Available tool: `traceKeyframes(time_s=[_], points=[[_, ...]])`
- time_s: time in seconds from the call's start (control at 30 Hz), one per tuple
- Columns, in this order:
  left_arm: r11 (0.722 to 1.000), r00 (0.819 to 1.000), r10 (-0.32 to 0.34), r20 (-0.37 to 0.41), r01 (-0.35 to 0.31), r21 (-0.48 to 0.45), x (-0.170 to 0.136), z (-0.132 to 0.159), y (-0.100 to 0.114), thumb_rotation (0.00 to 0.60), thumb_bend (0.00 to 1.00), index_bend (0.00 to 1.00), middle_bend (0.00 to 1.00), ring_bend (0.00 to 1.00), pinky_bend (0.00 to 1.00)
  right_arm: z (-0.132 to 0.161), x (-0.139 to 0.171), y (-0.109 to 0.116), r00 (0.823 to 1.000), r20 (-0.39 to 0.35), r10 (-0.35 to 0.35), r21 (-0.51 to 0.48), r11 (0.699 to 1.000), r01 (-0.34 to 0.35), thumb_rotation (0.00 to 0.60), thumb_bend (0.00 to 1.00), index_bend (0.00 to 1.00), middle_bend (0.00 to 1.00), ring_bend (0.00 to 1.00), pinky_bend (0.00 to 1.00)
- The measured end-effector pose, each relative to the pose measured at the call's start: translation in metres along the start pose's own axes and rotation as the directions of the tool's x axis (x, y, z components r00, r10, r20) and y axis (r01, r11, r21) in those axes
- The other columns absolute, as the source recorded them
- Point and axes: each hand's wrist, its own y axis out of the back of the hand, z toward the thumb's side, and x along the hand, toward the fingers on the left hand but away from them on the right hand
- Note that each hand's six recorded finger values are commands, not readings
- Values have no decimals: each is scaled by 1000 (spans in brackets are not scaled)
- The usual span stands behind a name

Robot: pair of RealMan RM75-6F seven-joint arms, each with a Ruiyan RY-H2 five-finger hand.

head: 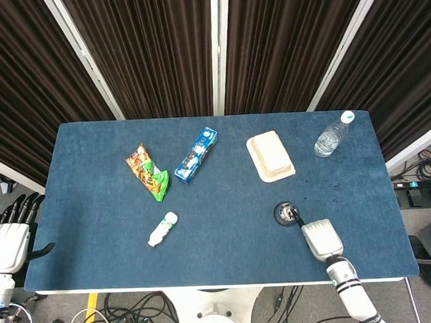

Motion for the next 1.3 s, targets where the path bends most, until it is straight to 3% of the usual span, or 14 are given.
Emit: traceKeyframes(time_s=[0.17, 0.47, 0.57, 0.77, 0.83, 0.87, 0.93, 1.0, 1.03, 1.07, 1.13, 1.3], points=[[1000, 1000, 5, -4, -5, -3, 0, -2, 1, 600, 20, 66, 49, 0, 158, 1, -1, 1, 1000, 1, 7, -6, 1000, -7, 600, 1000, 0, 979, 917, 843], [1000, 1000, 12, 5, -12, -3, -1, 2, 3, 600, 20, 66, 49, 0, 158, -7, 12, 45, 985, 5, -174, -64, 983, 174, 600, 1000, 0, 979, 917, 843], [1000, 1000, 9, 5, -9, 0, -1, 3, 3, 600, 20, 66, 49, 0, 158, -20, 21, 61, 966, 33, -256, -66, 964, 258, 600, 1000, 0, 979, 917, 843], [1000, 1000, 14, 14, -14, -4, -2, 9, 5, 600, 20, 66, 49, 0, 158, -75, 63, 85, 911, 151, -384, -27, 919, 393, 600, 1000, 35, 977, 913, 843], [1000, 1000, 13, 21, -13, -4, -3, 13, 5, 600, 20, 66, 49, 0, 158, -98, 85, 87, 893, 198, -404, -12, 910, 415, 600, 994, 37, 914, 847, 819], [1000, 1000, 12, 25, -12, -3, -3, 14, 4, 600, 20, 66, 49, 0, 158, -106, 93, 88, 888, 210, -409, -8, 907, 420, 600, 955, 37, 835, 768, 769], [1000, 999, 10, 33, -10, -2, -4, 19, 4, 600, 20, 66, 49, 0, 158, -120, 108, 85, 885, 228, -407, -13, 907, 421, 600, 762, 28, 566, 507, 553], [1000, 999, 7, 42, -7, 0, -4, 24, 4, 600, 20, 66, 49, 0, 158, -132, 121, 79, 889, 248, -386, -22, 915, 404, 600, 411, 5, 178, 129, 179], [1000, 999, 5, 46, -5, 0, -4, 26, 4, 600, 20, 66, 49, 0, 158, -138, 126, 78, 891, 261, -373, -17, 920, 390, 600, 280, 0, 77, 39, 76], [1000, 999, 4, 49, -4, 1, -4, 28, 4, 600, 20, 66, 49, 0, 158, -145, 130, 77, 891, 275, -361, -10, 926, 378, 600, 180, 0, 15, 0, 14], [1000, 999, 1, 54, -1, -1, -4, 30, 4, 600, 20, 66, 49, 0, 158, -157, 135, 77, 886, 307, -347, 2, 932, 363, 600, 41, 0, 0, 0, 0], [1000, 999, 5, 53, -5, 1, -4, 30, 6, 600, 20, 66, 49, 0, 158, -172, 139, 78, 872, 341, -351, -74, 915, 397, 600, 0, 0, 0, 0, 0]])
